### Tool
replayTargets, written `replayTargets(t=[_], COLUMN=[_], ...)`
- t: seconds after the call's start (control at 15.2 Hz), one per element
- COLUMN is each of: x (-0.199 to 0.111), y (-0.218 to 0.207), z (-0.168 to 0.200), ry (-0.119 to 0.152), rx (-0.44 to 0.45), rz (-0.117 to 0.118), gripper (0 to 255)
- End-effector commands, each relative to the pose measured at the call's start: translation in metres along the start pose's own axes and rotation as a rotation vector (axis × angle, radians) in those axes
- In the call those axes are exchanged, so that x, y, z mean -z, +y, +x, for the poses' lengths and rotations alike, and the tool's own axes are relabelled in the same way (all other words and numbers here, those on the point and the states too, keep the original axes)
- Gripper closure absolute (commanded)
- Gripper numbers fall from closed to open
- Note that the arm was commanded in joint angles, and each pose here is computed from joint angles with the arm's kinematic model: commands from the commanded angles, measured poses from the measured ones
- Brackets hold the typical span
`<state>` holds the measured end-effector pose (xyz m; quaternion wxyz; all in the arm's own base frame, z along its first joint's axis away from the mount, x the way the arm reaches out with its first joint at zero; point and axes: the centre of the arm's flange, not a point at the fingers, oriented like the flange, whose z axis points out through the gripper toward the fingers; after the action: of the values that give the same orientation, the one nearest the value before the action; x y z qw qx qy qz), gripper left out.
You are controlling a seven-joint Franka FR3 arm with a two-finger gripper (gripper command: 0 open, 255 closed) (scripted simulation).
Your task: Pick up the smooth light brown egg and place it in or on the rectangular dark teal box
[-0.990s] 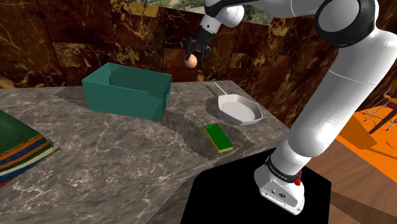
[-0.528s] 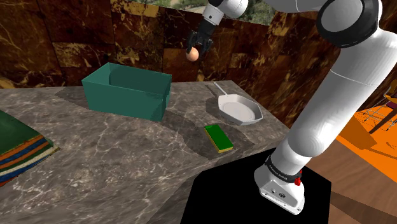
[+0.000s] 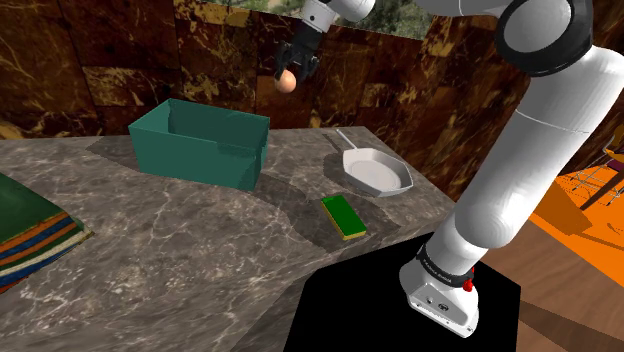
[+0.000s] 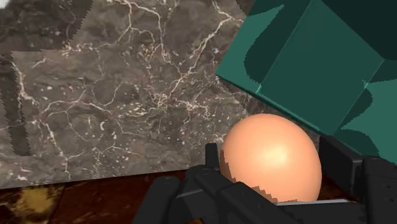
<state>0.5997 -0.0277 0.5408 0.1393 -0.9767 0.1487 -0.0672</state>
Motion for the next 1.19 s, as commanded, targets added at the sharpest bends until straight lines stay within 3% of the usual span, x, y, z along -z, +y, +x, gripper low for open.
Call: replayTargets(t=[0.0,1.06,1.12], x=[-0.007,-0.064,-0.069], y=[-0.025,-0.229,-0.227], z=[-0.003,-0.015,-0.016], ry=[0.001,0.001,0.001], rx=[-0.001,-0.001,-0.001], rz=[0.000,0.000,0.000], gripper=[255,255,255])
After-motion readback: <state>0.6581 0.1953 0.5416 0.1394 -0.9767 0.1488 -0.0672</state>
